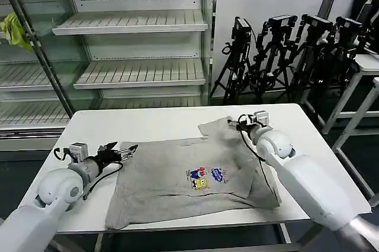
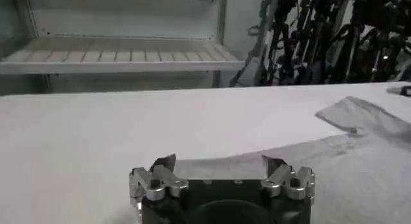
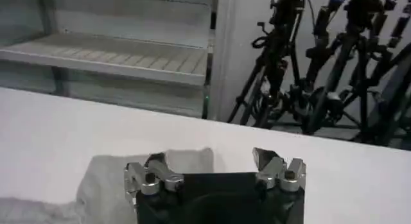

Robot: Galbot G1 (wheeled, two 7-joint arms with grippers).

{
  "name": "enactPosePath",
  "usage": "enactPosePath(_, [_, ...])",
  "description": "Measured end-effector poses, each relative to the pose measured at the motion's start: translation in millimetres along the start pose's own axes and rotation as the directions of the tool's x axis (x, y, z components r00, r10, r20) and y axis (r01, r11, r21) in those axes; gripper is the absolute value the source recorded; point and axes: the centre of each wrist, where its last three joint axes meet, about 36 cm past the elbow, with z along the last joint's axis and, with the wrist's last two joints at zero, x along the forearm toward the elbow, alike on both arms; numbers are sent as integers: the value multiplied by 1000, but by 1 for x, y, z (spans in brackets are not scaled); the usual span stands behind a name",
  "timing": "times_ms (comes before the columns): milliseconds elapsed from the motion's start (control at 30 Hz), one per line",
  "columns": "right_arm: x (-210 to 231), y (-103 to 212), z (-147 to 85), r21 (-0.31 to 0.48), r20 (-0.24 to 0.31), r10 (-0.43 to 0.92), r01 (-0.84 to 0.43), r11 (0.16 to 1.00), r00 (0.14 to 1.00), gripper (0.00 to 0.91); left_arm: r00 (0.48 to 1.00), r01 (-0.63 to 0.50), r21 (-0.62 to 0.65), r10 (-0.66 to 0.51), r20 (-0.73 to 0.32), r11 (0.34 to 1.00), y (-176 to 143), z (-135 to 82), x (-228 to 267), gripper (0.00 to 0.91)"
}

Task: Fold and organize the clothes.

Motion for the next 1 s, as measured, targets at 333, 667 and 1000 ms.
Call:
enactPosePath(333, [-21,9,2,1,-15,4,-4,1000,1000,907,1000,10,-29,-11,-18,1000,8,1,-23,907])
enactPosePath(667, [-30,5,4,14,-13,26,-25,1000,1000,907,999,31,-49,-33,-30,998,20,3,-39,907])
enactPosePath(1000, [-38,4,12,13,-20,40,-40,999,999,907,998,46,-58,-48,-47,997,26,13,-47,776])
